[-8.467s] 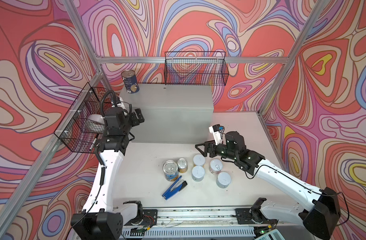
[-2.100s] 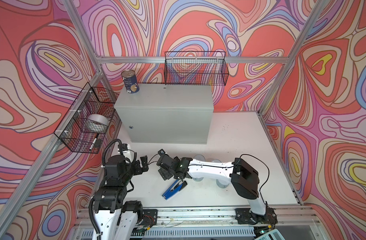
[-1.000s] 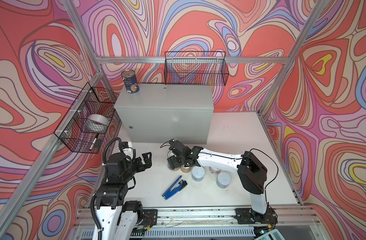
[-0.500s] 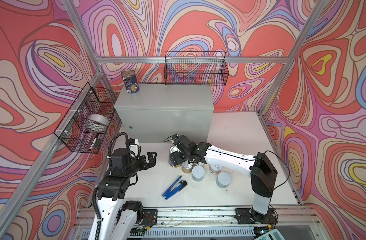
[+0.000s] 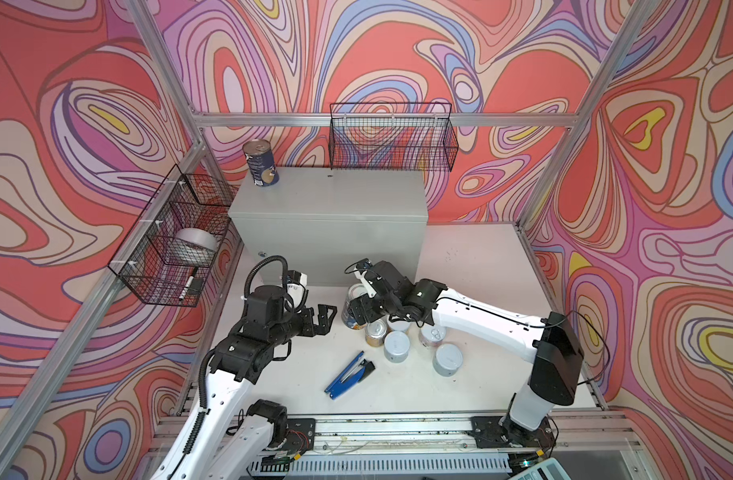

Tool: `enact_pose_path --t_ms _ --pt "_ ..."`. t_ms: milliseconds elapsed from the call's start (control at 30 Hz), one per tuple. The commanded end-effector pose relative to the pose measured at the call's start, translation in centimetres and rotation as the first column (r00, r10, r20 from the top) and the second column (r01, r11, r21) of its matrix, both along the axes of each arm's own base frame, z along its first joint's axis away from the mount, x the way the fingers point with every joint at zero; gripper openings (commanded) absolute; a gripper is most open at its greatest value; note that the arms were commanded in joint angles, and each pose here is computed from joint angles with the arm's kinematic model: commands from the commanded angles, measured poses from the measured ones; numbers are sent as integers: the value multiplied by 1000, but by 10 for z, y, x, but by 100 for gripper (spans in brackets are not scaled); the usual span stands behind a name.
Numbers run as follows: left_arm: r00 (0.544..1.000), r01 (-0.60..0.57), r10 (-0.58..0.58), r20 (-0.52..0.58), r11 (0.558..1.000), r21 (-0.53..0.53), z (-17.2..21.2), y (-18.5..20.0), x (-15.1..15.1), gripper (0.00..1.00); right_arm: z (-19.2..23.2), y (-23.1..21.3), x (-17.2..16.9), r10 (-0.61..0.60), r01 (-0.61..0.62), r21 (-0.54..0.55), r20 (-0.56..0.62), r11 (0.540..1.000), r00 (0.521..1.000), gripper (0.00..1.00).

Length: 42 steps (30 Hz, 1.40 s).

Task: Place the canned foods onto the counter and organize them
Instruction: 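Bring the blue-labelled can toward the left gripper while the left gripper closes on it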

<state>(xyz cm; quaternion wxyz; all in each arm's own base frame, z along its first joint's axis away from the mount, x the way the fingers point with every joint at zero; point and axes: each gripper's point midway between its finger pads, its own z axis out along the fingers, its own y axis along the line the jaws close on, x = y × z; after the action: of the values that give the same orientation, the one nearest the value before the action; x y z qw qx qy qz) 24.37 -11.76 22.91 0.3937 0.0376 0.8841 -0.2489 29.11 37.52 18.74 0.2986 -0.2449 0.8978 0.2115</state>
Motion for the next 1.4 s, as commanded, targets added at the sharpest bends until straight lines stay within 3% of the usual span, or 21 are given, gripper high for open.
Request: enact_pose_path --t_ms 0,367,500,733,867,1067,1367 --pt "996 55 -56 62 998 6 11 -13 4 100 47 -1 13 -39 26 150 85 988 996 62" --pt "978 192 -196 66 980 62 7 -50 -4 100 64 -41 18 -73 62 206 47 977 996 62" --pt "952 293 -297 70 954 63 4 -74 -10 99 75 -59 20 -84 72 231 43 970 995 62" --pt "900 413 -430 72 894 176 -8 -113 -17 100 93 -72 10 -47 34 258 43 966 998 62" --pt "883 446 -461 89 883 147 -9 -127 -14 100 101 -75 2 -17 5 270 42 963 999 62" --pt "863 453 -464 198 886 103 11 -140 -6 100 104 -80 -10 49 -42 317 -13 948 999 64" --pt "802 539 -542 252 838 88 21 -158 -9 100 116 -81 -21 114 -78 418 -62 905 992 63"
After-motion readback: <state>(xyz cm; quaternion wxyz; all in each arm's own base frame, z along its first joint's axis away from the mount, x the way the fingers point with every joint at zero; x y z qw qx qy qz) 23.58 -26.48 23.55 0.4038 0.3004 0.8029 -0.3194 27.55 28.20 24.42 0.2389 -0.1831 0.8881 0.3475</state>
